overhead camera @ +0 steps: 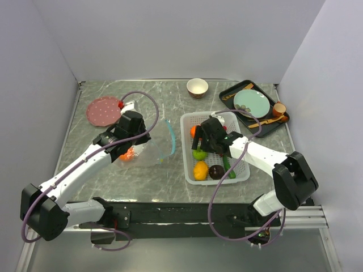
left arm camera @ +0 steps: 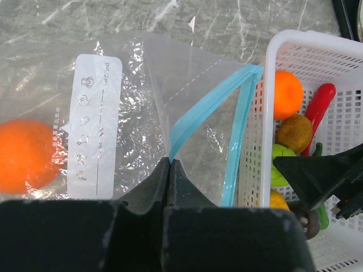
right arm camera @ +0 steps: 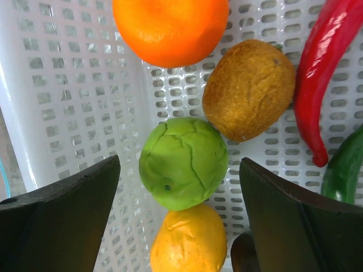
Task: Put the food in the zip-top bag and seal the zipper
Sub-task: Pick up the fake fruit from the bin.
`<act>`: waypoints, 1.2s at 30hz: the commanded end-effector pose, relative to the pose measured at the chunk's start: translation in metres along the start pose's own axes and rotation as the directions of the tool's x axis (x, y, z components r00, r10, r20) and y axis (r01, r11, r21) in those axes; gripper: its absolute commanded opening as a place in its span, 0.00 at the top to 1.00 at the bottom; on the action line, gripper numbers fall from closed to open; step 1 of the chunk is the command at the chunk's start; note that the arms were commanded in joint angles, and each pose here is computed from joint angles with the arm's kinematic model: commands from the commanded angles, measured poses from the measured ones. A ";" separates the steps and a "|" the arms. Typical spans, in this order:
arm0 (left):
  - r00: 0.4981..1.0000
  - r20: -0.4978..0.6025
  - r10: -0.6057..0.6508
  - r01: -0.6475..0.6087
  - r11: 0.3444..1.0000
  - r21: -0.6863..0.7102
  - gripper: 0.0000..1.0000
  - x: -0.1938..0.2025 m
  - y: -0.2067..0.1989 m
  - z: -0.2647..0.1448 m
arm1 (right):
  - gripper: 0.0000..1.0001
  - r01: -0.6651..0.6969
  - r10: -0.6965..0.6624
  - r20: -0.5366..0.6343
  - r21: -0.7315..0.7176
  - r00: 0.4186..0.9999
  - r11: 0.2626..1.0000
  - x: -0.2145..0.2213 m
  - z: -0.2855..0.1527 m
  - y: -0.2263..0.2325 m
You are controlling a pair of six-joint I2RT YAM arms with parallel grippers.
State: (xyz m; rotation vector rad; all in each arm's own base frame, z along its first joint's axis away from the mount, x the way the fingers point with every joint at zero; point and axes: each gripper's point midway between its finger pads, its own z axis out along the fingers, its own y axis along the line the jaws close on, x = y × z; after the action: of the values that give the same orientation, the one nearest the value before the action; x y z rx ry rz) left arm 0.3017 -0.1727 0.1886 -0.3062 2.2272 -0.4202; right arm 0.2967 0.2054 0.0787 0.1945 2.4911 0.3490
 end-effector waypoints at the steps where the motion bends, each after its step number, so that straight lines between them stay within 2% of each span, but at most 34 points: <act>1: 0.999 0.036 0.007 -0.008 0.999 0.032 0.99 -0.009 -0.005 -0.007 | 0.09 -0.011 0.011 -0.002 -0.024 1.000 1.000 0.001 0.003 0.007; 12: 0.999 0.049 0.000 -0.002 0.999 0.049 0.99 -0.010 -0.005 -0.011 | 0.12 0.001 -0.001 -0.030 0.016 1.000 1.000 0.011 0.008 -0.001; 16: 0.999 0.052 0.001 -0.003 0.999 0.048 0.99 -0.011 -0.004 -0.011 | 0.17 0.010 -0.009 -0.044 0.022 0.999 1.000 0.015 0.010 -0.001; 29: 0.999 0.054 0.001 -0.004 0.999 0.041 0.99 -0.011 -0.002 -0.013 | 0.48 0.016 -0.016 0.001 0.013 1.000 1.000 0.007 0.002 0.000; 36: 0.999 0.053 0.001 -0.003 0.999 0.045 0.99 -0.010 -0.003 -0.012 | 0.56 0.012 -0.009 0.075 -0.031 0.997 0.999 -0.008 -0.014 0.005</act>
State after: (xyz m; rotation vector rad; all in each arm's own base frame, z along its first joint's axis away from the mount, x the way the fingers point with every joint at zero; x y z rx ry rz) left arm 0.2960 -0.1688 0.1912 -0.3065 2.2115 -0.4304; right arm 0.2879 0.2062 0.0655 0.1790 2.5237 0.3262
